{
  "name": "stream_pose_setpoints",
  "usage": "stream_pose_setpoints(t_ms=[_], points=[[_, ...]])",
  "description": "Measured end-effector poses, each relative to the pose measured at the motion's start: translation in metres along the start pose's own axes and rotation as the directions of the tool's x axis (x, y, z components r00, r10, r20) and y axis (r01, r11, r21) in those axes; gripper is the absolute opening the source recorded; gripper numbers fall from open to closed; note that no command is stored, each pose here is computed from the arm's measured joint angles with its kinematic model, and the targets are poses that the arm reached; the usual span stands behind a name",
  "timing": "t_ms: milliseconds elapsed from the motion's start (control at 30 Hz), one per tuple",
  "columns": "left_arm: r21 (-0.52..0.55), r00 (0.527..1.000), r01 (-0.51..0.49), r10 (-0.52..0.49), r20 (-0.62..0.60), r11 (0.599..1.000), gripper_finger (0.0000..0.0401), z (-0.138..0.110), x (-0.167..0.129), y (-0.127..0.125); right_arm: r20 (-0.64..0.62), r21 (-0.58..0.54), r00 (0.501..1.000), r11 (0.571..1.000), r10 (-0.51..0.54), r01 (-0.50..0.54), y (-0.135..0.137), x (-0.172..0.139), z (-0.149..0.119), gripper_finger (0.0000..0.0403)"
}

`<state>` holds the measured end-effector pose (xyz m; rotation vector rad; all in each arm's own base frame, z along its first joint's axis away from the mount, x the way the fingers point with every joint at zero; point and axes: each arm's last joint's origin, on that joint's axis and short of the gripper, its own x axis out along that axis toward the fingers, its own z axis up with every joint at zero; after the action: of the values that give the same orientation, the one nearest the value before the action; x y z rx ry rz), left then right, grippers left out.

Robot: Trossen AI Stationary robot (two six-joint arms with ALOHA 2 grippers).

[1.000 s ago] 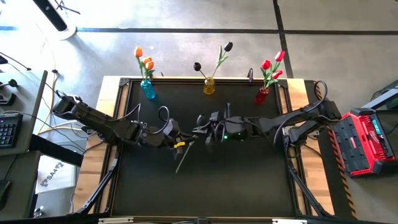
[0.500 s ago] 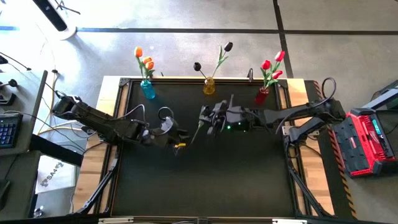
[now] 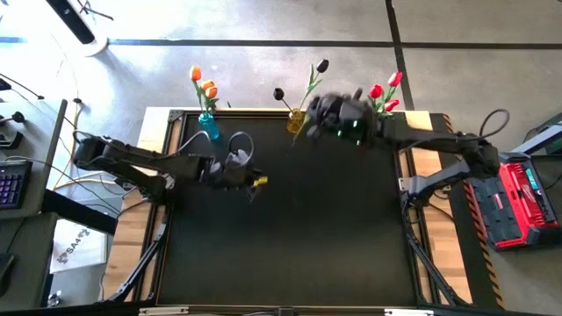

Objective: Sort flowers into vase by color
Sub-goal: Put the black flower into the yellow vase, then return to Home Position

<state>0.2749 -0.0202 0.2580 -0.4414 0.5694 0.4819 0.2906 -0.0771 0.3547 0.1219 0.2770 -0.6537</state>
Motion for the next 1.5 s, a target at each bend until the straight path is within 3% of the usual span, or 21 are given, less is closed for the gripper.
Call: stream_pose_setpoints(t_ms=[200,367,533,1000,1133,1333,1500], points=[[0.017,1.0,0.007,-0.007,0.017,1.0,0.0131,0.023,0.013,0.027,0.051,-0.029,0.997,0.998,-0.059,0.061,-0.035,-0.006,0.045,0.0],[0.041,0.999,0.011,-0.013,0.048,0.999,0.0131,0.039,0.019,0.047,0.09,-0.019,0.991,0.995,-0.094,0.096,-0.061,-0.007,0.062,0.0],[0.039,0.999,0.006,-0.008,0.046,0.999,0.0131,0.047,0.022,0.062,0.049,0.005,0.993,0.995,-0.104,0.104,-0.078,0.013,0.056,0.0],[0.061,0.999,0.009,-0.011,0.038,0.998,0.0131,0.05,0.023,0.069,-0.032,0.0,0.996,0.996,-0.085,0.085,-0.079,0.051,0.037,0.0006],[0.06,0.999,0.006,-0.009,0.039,0.998,0.0131,0.05,0.023,0.069,-0.061,0.004,0.996,0.997,-0.072,0.073,-0.079,0.055,0.032,0.0048],[0.061,0.999,0.007,-0.01,0.039,0.998,0.0131,0.05,0.023,0.069,-0.067,0.003,0.995,0.997,-0.071,0.071,-0.079,0.054,0.033,0.0168],[0.06,0.998,0.038,-0.041,0.046,0.997,0.0131,0.052,0.017,0.068,0.008,0.046,0.998,0.997,-0.063,0.062,-0.076,0.036,0.053,0.0241]])
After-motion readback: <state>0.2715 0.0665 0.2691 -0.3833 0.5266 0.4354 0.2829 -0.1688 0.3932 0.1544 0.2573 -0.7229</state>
